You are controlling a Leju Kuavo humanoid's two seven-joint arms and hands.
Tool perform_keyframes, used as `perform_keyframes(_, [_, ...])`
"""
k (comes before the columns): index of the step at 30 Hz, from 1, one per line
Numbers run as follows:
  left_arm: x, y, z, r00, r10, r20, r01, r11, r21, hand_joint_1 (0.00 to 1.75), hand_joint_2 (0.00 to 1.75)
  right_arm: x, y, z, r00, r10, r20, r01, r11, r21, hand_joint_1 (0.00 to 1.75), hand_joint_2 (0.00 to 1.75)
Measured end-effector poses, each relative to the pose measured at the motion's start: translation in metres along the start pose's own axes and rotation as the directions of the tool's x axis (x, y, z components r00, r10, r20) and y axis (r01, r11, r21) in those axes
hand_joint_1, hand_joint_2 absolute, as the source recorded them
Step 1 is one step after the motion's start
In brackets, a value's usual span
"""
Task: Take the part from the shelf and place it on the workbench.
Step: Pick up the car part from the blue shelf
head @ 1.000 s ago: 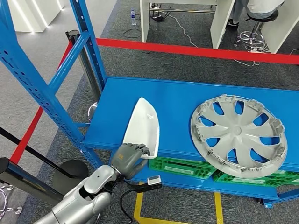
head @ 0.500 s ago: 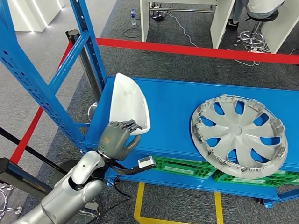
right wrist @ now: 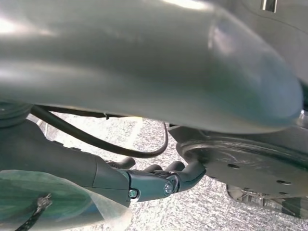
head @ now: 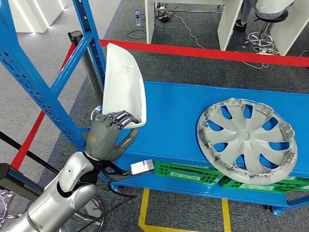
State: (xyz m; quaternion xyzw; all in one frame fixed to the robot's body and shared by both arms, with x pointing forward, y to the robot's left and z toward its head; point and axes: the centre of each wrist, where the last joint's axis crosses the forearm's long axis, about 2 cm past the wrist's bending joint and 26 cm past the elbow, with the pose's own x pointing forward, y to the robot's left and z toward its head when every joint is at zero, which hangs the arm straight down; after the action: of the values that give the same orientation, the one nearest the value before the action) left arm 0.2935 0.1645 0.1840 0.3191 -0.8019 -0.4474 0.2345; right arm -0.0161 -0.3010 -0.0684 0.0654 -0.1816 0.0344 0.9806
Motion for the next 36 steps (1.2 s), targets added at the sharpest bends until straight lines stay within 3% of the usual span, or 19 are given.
perform_keyframes(13, [0.0003, -0.0001, 0.0035, 0.999, -0.04, 0.032, 0.039, 0.999, 0.005, 1.75, 1.75, 0.001, 0.001, 0.0019, 1.0, -0.003, 0.002, 0.003, 1.0, 0.008, 0.0, 0.0])
perform_keyframes(25, [-0.0008, -0.0018, 0.0029, 0.999, 0.035, -0.039, -0.039, 0.994, -0.098, 1.75, 1.75, 0.0023, 0.0036, 0.004, 1.0, -0.004, 0.005, 0.004, 1.0, 0.005, 0.0, 0.0])
perform_keyframes(36, [-0.0005, -0.0017, 0.0028, 0.999, 0.018, -0.032, -0.021, 0.996, -0.091, 1.75, 1.75, 0.0035, 0.0049, 0.0064, 1.0, -0.006, 0.006, 0.006, 1.0, 0.008, 0.0, 0.0])
